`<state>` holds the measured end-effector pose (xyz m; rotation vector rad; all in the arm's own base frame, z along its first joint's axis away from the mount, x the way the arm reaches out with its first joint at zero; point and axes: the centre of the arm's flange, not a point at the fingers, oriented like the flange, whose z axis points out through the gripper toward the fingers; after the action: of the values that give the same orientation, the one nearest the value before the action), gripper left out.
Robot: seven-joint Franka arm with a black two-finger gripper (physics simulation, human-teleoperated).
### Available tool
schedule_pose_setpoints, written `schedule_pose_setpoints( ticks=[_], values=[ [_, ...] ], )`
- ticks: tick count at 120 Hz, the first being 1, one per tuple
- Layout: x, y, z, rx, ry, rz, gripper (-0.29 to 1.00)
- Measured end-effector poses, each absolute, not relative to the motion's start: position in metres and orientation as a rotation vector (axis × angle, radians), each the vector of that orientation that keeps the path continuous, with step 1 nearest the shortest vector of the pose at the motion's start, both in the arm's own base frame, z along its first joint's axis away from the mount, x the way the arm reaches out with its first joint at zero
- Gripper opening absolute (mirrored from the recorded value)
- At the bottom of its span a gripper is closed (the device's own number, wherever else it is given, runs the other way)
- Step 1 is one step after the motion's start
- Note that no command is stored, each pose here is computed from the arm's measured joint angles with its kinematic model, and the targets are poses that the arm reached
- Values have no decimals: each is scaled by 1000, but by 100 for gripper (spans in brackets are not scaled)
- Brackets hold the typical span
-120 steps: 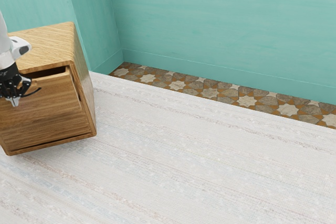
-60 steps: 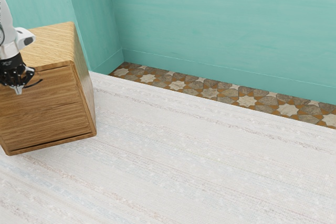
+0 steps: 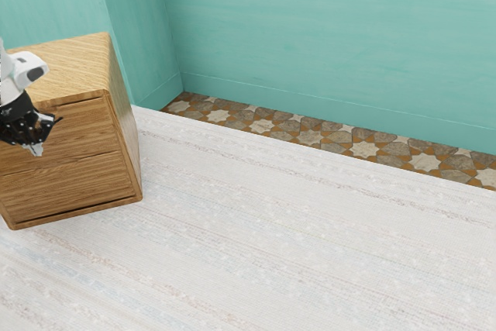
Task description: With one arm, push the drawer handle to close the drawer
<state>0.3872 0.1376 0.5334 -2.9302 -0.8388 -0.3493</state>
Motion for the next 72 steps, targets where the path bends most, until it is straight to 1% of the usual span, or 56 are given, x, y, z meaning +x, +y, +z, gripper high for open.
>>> schedule_pose_setpoints(
  ticks=[10,17,24,32,45,54,72],
  values=[
    [395,78,558,-2974,-835,-390,-8],
    [397,40,569,-3002,-840,-400,5],
    [401,25,582,-3008,-895,-422,18],
    [428,4,617,-3011,-957,-457,32],
    [480,-27,651,-3030,-1067,-387,47],
    [499,-26,659,-3030,-1136,-345,54],
    [507,-21,636,-2953,-1288,-233,62]
  ],
)
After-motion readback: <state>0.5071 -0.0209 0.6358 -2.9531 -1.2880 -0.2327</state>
